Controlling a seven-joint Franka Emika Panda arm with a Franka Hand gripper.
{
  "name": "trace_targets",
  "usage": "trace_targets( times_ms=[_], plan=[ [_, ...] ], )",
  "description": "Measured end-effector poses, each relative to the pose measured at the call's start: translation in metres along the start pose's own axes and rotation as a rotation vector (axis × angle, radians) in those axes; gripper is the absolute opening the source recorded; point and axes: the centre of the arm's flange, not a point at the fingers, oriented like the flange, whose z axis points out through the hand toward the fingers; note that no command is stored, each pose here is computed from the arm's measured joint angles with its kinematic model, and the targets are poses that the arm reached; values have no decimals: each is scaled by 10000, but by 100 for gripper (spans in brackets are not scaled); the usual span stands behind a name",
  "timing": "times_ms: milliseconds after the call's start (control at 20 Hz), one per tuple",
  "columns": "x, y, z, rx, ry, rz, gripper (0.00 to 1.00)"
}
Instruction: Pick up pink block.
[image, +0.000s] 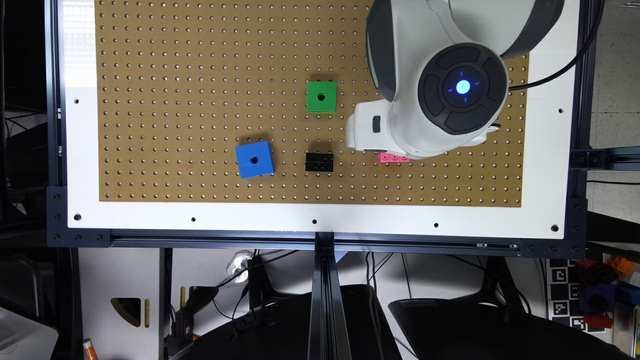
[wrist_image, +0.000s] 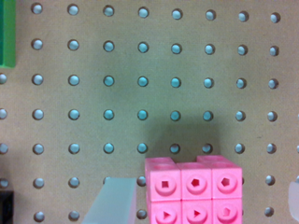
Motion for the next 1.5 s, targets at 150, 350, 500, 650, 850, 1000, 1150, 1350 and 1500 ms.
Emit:
trace_targets(
  times_ms=[150,350,500,650,850,1000,1150,1350,1500],
  plan=[
    [32,-6,242,-38,-107,-6,100],
    [138,-119,442,0,-163,-16,100],
    [147,-143,456,18,-164,-18,100],
    [145,-144,457,18,-164,-17,100],
    [138,-128,514,-46,-223,-11,100],
    [140,-113,616,-79,-246,4,0],
    [140,-113,616,-79,-246,4,0],
    [145,-104,618,-97,-250,17,0],
    [157,-94,616,-121,-243,37,0]
  ],
)
